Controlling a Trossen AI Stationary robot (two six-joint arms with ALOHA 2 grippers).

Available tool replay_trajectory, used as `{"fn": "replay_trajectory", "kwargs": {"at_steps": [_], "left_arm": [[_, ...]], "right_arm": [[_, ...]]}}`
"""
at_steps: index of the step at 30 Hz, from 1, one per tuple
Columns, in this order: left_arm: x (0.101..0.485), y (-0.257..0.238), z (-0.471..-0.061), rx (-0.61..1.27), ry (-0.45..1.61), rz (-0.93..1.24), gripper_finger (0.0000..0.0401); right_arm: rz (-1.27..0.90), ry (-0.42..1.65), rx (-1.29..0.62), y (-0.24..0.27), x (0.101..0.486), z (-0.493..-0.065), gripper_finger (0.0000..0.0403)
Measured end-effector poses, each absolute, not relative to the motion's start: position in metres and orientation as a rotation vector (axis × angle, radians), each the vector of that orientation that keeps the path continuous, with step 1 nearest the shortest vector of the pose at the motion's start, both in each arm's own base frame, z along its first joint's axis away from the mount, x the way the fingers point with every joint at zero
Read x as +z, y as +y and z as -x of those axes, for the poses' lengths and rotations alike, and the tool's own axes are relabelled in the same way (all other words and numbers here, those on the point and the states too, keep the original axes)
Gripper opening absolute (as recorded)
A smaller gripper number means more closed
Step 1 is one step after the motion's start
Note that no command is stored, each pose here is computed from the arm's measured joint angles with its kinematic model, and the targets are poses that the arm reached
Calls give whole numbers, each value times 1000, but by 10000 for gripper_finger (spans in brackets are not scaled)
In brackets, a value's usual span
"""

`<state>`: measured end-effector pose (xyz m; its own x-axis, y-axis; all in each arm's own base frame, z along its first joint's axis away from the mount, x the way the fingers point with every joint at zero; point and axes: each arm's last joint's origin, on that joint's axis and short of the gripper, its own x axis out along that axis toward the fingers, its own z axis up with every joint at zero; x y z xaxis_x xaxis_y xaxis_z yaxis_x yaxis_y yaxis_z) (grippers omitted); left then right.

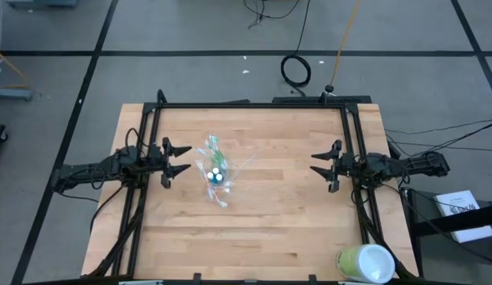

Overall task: Pick & Place toothbrushing station
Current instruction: Return to Home Position

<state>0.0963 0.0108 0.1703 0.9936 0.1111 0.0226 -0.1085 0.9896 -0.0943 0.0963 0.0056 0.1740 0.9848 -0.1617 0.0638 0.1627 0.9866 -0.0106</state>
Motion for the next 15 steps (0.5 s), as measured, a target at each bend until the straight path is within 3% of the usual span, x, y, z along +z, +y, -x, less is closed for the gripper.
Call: {"fn": "replay_trajectory", "kwargs": {"at_steps": [15], "left_arm": [[171, 11, -96, 113, -40, 75, 232]], "right_arm": [[-48, -37, -161, 6, 172, -100, 183]]}}
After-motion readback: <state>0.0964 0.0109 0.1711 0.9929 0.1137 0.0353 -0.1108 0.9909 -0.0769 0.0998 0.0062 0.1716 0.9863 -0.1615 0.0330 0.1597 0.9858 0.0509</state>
